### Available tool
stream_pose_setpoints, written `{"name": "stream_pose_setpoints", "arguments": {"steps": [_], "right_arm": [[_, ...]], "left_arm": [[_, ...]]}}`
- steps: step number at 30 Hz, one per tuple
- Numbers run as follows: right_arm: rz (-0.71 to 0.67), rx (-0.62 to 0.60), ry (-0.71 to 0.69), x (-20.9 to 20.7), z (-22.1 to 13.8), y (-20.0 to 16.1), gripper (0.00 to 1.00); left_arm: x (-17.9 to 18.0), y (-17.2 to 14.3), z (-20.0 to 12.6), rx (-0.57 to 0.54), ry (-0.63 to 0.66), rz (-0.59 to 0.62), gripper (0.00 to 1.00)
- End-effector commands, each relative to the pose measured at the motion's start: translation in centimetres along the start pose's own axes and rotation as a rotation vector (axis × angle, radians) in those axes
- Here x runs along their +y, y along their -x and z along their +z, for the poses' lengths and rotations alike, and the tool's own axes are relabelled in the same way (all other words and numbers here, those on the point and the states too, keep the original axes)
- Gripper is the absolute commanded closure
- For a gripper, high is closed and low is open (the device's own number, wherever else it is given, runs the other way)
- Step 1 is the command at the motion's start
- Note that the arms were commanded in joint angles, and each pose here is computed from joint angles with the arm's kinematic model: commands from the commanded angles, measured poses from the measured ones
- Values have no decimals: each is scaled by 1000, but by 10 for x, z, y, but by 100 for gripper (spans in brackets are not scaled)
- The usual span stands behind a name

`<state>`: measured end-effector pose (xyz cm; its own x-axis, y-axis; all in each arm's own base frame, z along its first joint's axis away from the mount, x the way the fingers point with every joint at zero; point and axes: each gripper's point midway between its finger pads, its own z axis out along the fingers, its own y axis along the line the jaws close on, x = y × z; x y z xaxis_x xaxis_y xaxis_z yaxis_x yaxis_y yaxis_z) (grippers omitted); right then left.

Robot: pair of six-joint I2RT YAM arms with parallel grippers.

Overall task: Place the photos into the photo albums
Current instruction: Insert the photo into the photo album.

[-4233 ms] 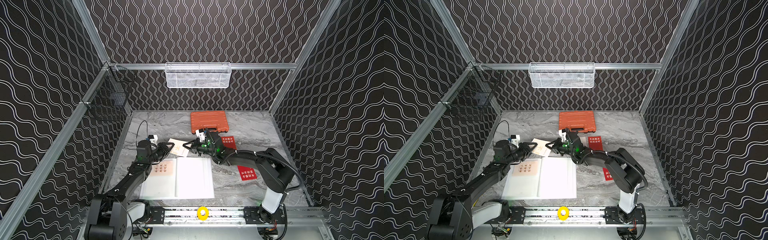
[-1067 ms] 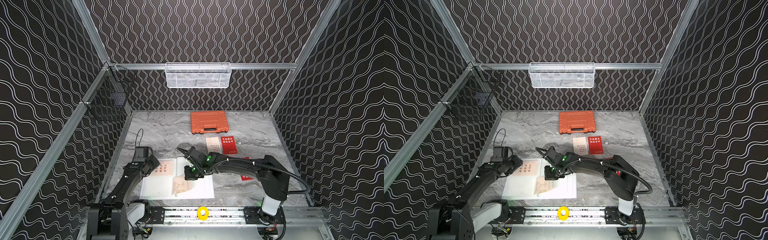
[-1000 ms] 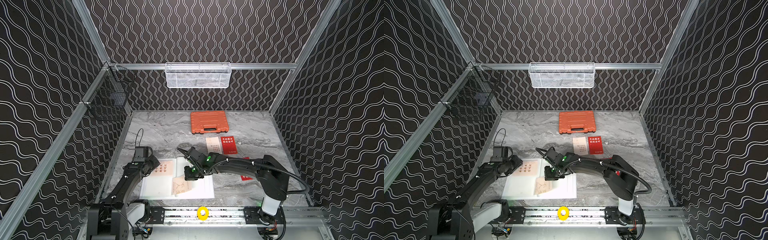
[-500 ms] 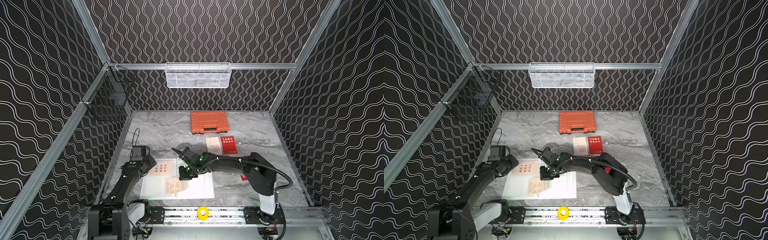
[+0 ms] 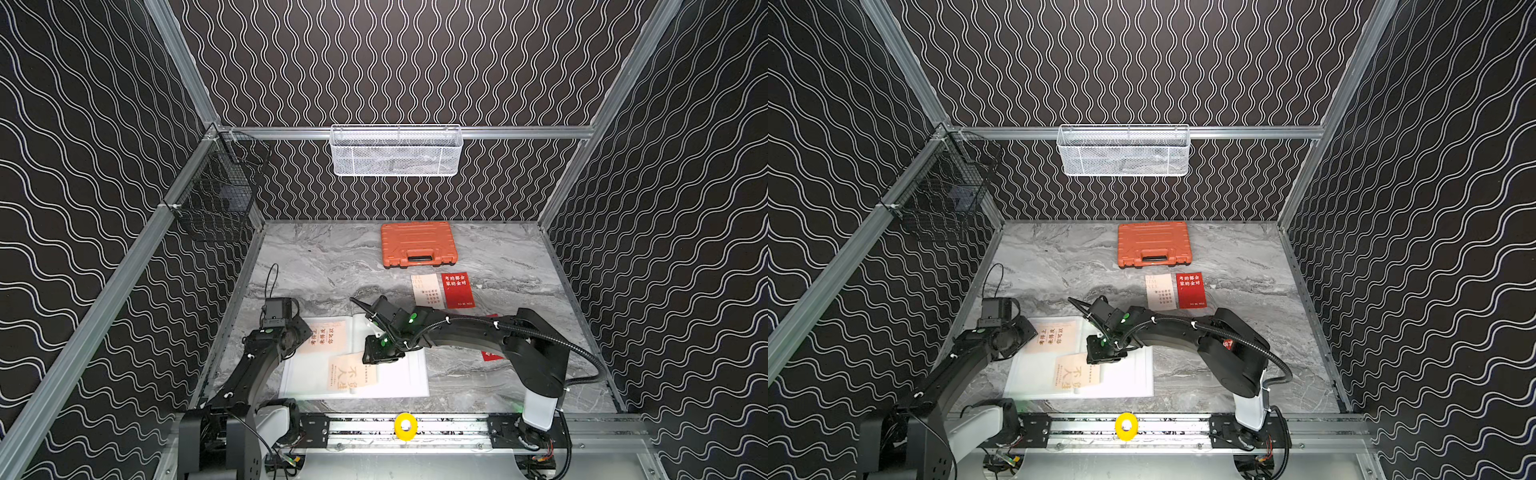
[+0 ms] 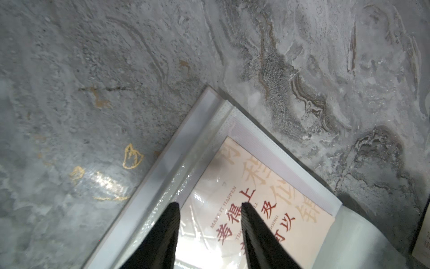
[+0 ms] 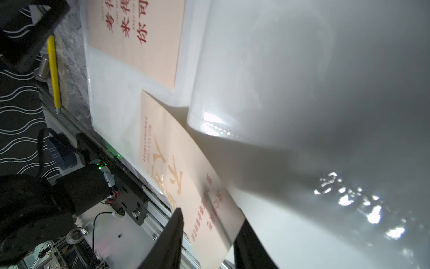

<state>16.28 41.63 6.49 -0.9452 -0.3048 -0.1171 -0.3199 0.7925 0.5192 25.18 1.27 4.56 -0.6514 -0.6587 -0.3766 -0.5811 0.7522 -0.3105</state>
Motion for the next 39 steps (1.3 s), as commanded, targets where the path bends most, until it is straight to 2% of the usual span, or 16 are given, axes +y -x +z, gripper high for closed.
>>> {"name": "stream_pose_setpoints", "arguments": {"steps": [1,10,26,35,39], "right_arm": [[-15,21,21,7,1,-1,64],[-69,128,104,33,30,-7,65],[-83,182,214,60,58,5,65],[-81,192,246,66,67,8,62],[-84,184,241,63,64,7,55]], "left_arm": [[-3,4,0,-18,-12,-5,52],[-3,2,1,-8,-20,-4,52],[-4,-1,-3,-6,-34,1,52],[-9,2,-7,-7,-54,14,50],[-16,6,-12,-17,-80,33,49]]}}
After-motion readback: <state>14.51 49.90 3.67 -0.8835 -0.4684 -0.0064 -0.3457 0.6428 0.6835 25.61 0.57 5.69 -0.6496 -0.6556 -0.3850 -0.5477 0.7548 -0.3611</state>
